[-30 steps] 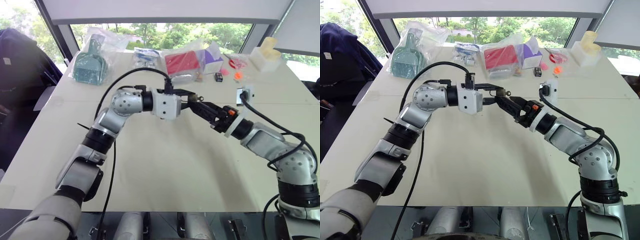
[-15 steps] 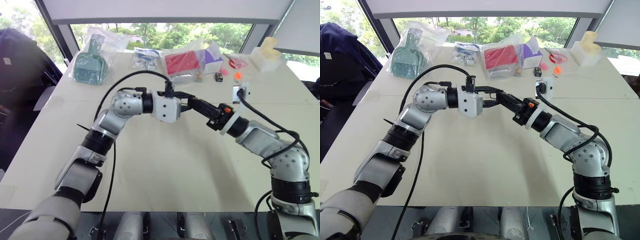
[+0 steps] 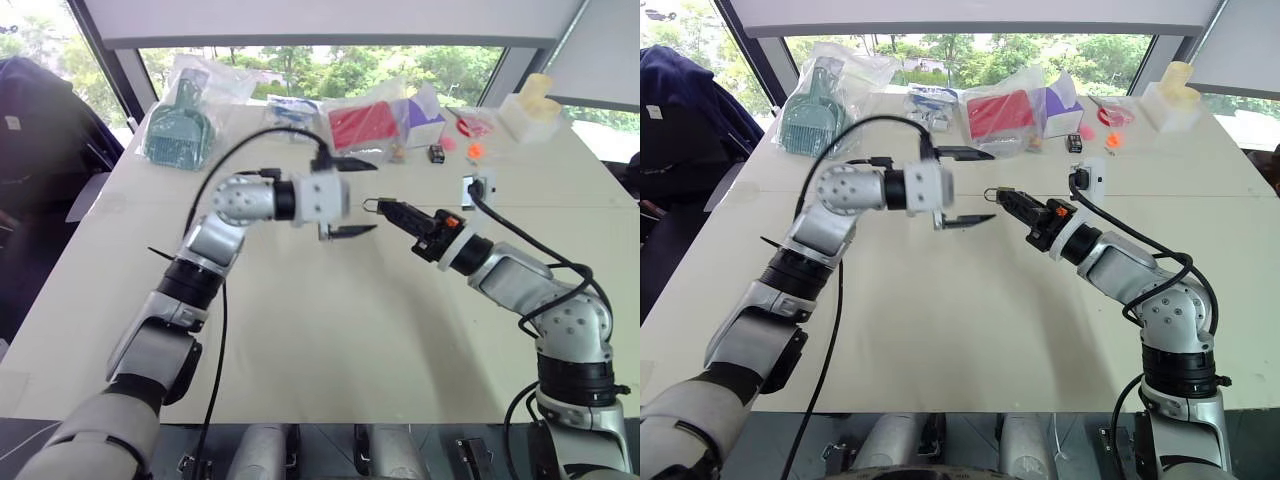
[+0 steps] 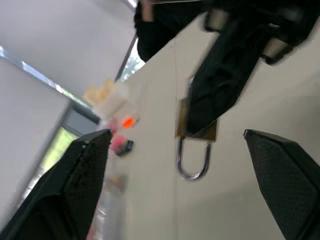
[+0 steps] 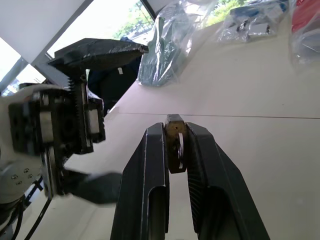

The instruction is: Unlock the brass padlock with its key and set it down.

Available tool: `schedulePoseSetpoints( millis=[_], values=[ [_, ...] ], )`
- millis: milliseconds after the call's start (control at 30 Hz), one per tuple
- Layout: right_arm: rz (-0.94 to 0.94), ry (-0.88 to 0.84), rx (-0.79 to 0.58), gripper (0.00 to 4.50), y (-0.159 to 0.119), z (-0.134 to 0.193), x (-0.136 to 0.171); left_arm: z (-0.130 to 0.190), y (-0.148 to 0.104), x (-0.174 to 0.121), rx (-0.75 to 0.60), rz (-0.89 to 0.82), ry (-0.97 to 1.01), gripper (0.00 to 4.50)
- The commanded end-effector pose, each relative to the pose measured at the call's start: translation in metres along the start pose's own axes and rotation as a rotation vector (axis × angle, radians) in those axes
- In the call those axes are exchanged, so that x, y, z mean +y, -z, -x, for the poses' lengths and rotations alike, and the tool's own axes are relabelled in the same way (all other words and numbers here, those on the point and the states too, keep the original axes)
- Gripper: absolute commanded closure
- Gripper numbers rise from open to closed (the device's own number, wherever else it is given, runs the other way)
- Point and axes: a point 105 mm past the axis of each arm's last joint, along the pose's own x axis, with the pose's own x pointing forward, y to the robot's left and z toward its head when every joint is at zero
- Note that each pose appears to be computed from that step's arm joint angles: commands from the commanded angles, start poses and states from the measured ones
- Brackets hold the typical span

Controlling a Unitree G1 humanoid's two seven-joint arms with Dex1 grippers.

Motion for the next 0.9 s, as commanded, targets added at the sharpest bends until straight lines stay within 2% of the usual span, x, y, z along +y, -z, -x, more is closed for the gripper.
schedulePoseSetpoints(
  millis=[33,433,900],
  values=[
    [0.025,-0.001,-0.051,4.49,-0.016,0.005,0.001,0.014,-0.006,0.026,-0.046,0.200,-0.079,0.03],
    [0.030,-0.060,-0.065,4.49,-0.022,0.001,0.018,-0.008,0.000,0.016,-0.081,0.285,-0.025,0.03],
    [0.014,-0.138,-0.048,4.49,-0.016,0.003,0.038,-0.014,0.011,0.012,-0.038,0.211,-0.003,0.03]
  ],
)
